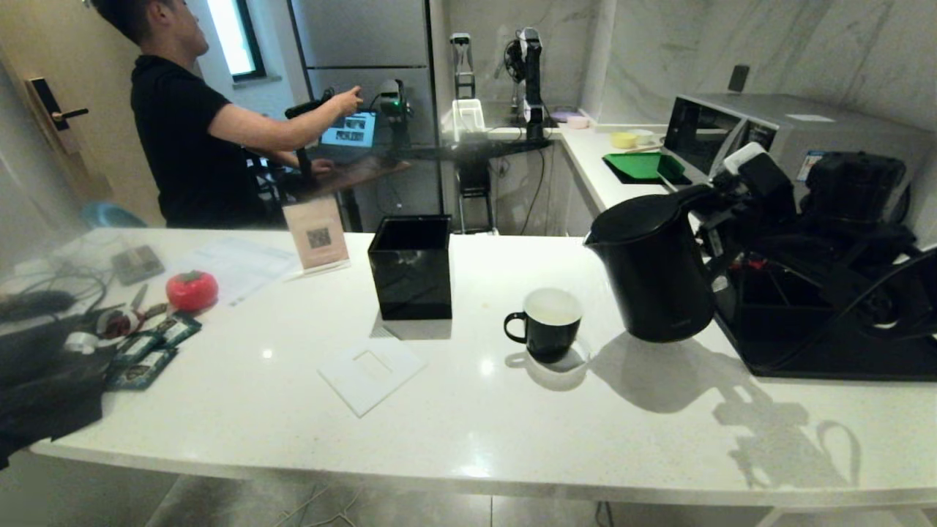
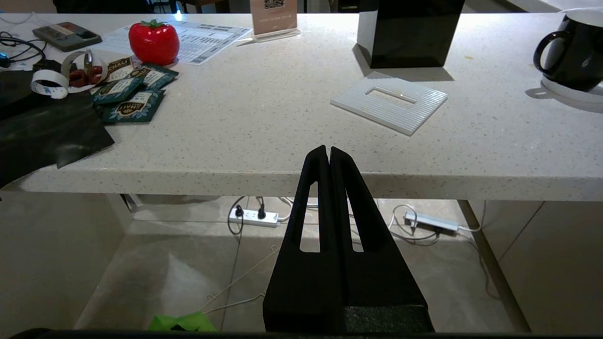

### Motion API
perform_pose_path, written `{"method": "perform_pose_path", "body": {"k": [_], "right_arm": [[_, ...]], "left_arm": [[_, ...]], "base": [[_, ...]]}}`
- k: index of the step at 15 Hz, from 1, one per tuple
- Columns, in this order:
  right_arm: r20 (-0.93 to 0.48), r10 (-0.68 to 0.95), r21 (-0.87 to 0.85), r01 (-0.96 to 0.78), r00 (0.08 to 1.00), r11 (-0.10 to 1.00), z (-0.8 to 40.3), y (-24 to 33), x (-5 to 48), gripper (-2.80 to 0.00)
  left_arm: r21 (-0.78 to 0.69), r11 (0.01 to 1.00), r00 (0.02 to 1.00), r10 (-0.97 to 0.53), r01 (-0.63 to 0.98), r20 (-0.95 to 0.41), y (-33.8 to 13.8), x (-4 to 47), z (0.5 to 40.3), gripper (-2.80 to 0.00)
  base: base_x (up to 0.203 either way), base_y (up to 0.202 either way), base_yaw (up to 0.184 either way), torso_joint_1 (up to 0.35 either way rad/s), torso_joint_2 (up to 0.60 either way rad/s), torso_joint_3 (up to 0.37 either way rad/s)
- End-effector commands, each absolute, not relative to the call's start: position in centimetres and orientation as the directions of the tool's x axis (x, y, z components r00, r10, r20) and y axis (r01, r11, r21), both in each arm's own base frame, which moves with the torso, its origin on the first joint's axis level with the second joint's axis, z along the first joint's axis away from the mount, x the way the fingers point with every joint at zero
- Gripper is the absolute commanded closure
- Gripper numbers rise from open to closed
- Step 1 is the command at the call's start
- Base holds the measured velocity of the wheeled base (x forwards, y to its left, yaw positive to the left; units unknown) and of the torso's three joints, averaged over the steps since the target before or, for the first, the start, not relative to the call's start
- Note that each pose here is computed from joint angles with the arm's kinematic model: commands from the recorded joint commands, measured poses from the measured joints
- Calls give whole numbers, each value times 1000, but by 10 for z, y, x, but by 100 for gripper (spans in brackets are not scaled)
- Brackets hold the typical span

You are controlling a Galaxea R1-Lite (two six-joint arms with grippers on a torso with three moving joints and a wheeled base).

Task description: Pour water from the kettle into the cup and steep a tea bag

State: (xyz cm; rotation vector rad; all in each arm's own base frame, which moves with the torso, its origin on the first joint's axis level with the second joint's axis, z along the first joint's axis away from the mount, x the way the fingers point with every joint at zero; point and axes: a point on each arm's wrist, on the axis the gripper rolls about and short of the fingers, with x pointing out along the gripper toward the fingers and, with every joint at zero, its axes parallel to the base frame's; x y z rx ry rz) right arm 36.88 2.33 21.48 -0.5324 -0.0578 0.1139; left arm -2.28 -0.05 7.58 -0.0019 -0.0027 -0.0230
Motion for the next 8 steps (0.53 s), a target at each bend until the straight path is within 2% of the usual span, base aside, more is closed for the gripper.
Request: {"method": "perform_pose_path", "body": {"k": [1,8], "right_arm": [[34,106,-481,-77,994,873,217,17,366,0],[11,9,-293,-6,1000,956,212,-4,355,0]], "left_arm": [[-2,1000,1000,-23,23,3,-1,-23,76,0],[-3,1000,1000,-23,23,3,-1,-23,76,0]], "base": [[0,0,0,0,0,0],[0,0,0,0,0,0]]}}
